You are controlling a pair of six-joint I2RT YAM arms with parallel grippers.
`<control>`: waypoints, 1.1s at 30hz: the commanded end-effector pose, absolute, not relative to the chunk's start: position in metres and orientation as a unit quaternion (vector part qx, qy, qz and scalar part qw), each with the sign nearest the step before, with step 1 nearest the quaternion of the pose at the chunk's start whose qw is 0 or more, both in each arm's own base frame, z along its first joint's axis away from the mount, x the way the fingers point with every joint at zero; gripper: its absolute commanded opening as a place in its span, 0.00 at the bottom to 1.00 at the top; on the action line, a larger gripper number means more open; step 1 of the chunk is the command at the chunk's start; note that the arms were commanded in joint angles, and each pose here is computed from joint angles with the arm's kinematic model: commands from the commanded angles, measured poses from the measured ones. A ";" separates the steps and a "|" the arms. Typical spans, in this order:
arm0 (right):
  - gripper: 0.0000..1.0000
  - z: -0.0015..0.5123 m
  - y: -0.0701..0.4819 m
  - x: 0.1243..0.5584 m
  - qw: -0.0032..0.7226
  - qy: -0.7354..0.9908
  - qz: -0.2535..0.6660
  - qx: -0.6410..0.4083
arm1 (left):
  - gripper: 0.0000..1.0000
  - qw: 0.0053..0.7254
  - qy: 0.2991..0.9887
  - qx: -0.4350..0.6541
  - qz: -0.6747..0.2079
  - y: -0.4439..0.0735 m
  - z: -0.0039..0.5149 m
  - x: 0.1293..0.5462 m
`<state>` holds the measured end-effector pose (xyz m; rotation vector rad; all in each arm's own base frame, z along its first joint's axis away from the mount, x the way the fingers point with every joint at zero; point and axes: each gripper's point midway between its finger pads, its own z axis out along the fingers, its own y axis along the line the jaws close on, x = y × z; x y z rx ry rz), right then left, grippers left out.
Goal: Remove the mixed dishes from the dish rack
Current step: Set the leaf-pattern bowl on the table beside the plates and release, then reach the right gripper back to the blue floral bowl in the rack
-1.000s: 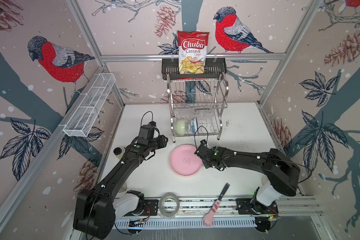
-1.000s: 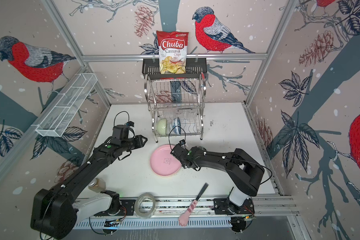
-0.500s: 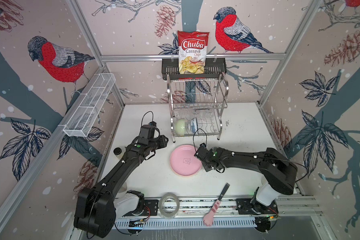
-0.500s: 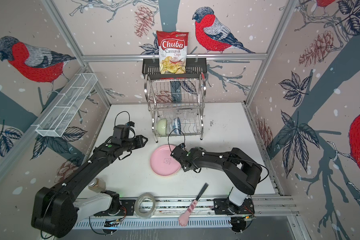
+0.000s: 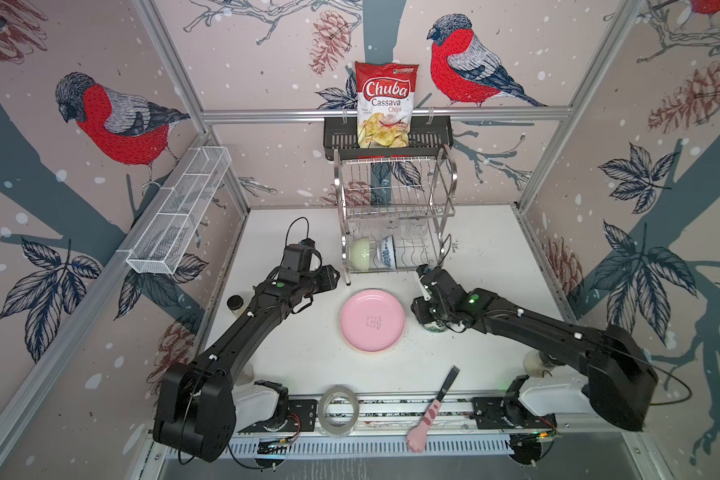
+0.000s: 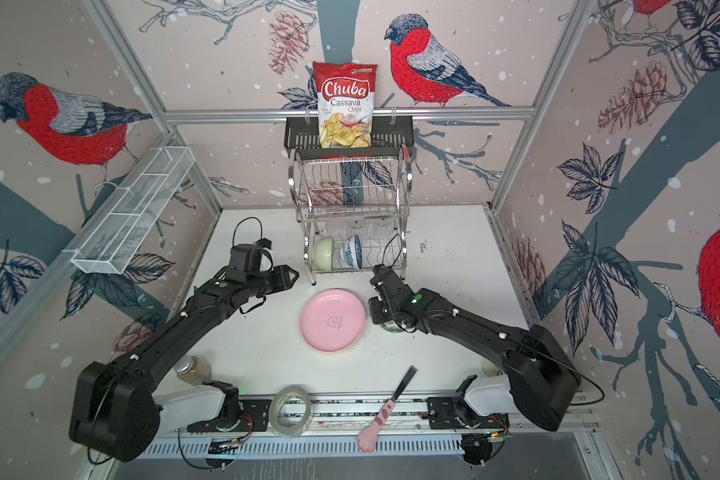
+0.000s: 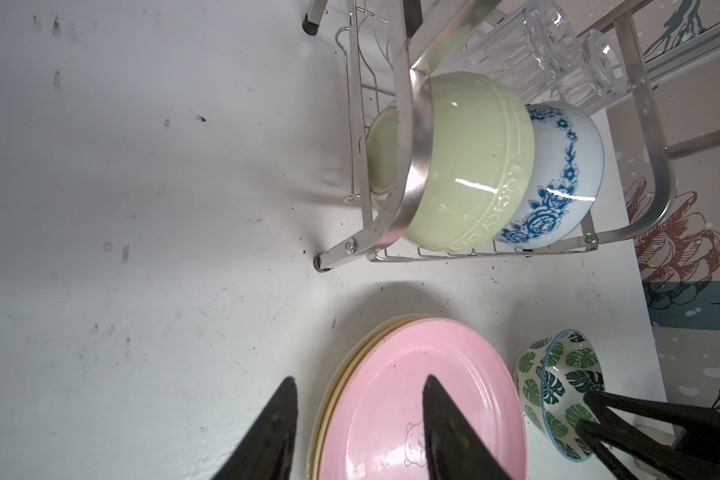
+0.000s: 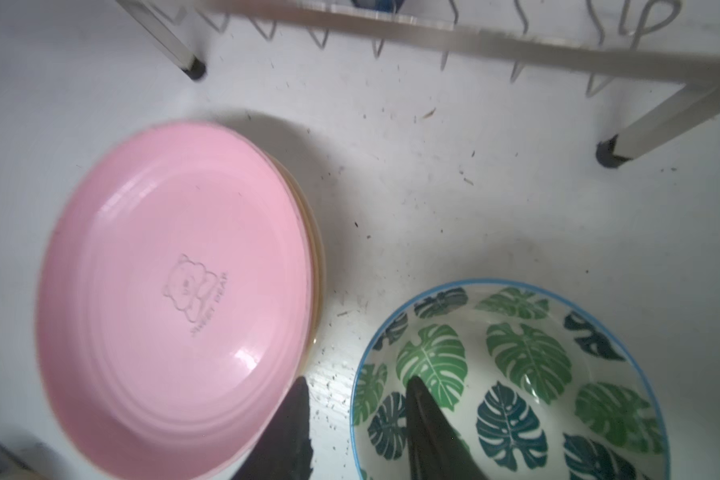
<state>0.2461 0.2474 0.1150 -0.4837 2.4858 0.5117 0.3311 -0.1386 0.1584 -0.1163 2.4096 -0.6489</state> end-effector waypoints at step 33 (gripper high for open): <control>0.42 0.176 0.316 0.405 0.409 0.779 0.433 -0.196 | 0.38 0.311 0.921 -0.040 -0.233 -0.164 0.156 0.426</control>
